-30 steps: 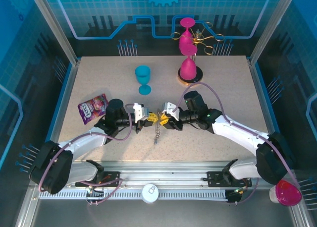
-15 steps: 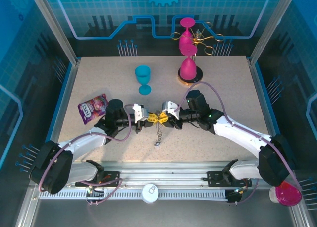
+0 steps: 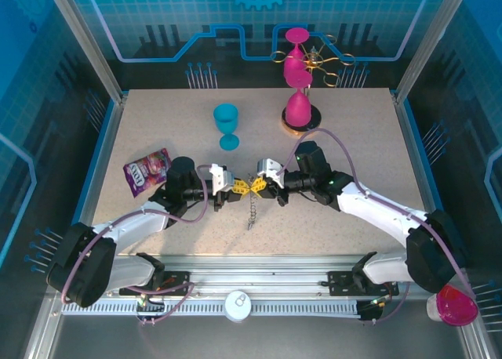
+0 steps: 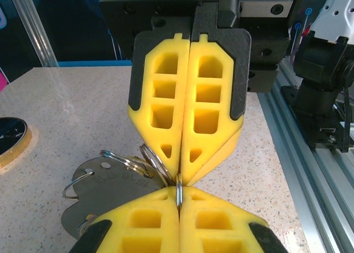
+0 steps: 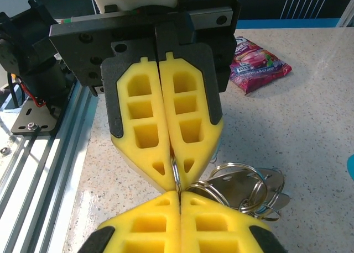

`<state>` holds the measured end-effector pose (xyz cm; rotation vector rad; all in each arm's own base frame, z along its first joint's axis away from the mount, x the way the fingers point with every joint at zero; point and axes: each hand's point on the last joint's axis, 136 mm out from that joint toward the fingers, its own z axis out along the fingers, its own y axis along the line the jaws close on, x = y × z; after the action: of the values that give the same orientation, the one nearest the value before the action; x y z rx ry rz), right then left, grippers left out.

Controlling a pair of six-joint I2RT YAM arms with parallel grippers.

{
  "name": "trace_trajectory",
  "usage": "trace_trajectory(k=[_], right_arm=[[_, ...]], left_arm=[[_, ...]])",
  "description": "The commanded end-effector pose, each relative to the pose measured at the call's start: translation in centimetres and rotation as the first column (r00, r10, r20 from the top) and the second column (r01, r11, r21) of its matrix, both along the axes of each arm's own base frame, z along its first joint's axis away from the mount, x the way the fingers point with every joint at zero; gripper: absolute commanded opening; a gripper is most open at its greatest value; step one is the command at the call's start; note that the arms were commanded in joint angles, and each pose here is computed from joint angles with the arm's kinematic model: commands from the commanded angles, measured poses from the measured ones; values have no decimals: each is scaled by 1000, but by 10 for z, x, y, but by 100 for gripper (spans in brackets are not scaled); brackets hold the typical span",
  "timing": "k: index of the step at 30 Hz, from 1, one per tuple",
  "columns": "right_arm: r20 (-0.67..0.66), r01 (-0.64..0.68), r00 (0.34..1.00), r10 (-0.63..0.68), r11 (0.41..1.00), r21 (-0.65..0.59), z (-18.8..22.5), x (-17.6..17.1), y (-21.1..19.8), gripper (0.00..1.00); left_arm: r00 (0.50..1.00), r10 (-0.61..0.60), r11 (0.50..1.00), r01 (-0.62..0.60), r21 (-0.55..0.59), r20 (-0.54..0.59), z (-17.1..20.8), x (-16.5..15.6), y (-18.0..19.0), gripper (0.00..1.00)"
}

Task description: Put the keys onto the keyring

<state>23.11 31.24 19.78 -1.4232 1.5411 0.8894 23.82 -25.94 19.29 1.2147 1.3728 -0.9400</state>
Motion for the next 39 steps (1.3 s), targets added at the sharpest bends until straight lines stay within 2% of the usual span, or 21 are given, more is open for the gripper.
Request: trace_trajectory(k=[1, 5, 8, 13, 14, 17, 20, 22, 25, 26, 27, 28, 31, 32, 35, 36, 39], right_arm=[[17, -36, 999, 36, 999, 3, 3, 0, 6, 0], [-17, -34, 999, 33, 997, -74, -18, -1, 1, 0], [-5, -39, 999, 39, 994, -100, -16, 3, 3, 0], [-14, -54, 999, 53, 992, -113, -18, 3, 7, 0], [-15, -52, 999, 51, 992, -117, -19, 3, 7, 0], [-22, 23, 999, -28, 984, -179, -29, 16, 1, 0], [-54, 178, 980, -192, 963, -201, -35, 38, -11, 0], [-105, 303, 937, -334, 924, -234, -41, 53, -21, 0], [-177, 390, 874, -453, 870, -300, -54, 57, -34, 7], [-204, 421, 844, -496, 848, -321, -59, 57, -38, 10], [-222, 451, 814, -538, 824, -344, -63, 57, -44, 18], [-232, 490, 775, -588, 790, -368, -68, 58, -51, 19], [-281, 617, 586, -760, 644, -453, -86, 60, -76, 19], [-302, 641, 510, -805, 590, -491, -94, 58, -84, 18], [-284, 660, 344, -895, 445, -605, -110, 53, -105, 18], [-279, 653, 298, -913, 408, -638, -114, 51, -109, 18], [-271, 615, 229, -935, 355, -704, -127, 43, -108, 21]], left_arm=[[1000, 16, 1000, -16, 1, 6, 10, 1, 0, 16], [999, 39, 996, -38, 75, -15, 0, 2, 4, 17], [998, 50, 992, -46, 119, -32, -6, 4, 5, 17], [998, 28, 982, -17, 186, -60, -19, 1, 3, 0], [997, 34, 979, -21, 202, -62, -22, 2, 3, 0], [991, 99, 967, -73, 245, -92, -31, 8, 8, 0], [979, 170, 956, -135, 261, -117, -35, 14, 13, 6], [967, 216, 950, -177, 259, -134, -32, 20, 15, 12], [948, 276, 939, -230, 255, -162, -29, 30, 17, 19], [935, 308, 932, -260, 252, -174, -28, 36, 18, 21], [921, 340, 925, -290, 245, -193, -26, 42, 19, 24], [908, 360, 921, -310, 235, -214, -24, 46, 19, 25], [853, 428, 901, -380, 208, -298, -21, 57, 20, 31], [833, 448, 893, -401, 203, -325, -21, 60, 20, 31], [750, 523, 851, -492, 187, -405, -22, 72, 26, 33], [724, 543, 836, -516, 189, -426, -24, 75, 28, 33], [654, 596, 791, -579, 198, -466, -27, 83, 32, 33]])
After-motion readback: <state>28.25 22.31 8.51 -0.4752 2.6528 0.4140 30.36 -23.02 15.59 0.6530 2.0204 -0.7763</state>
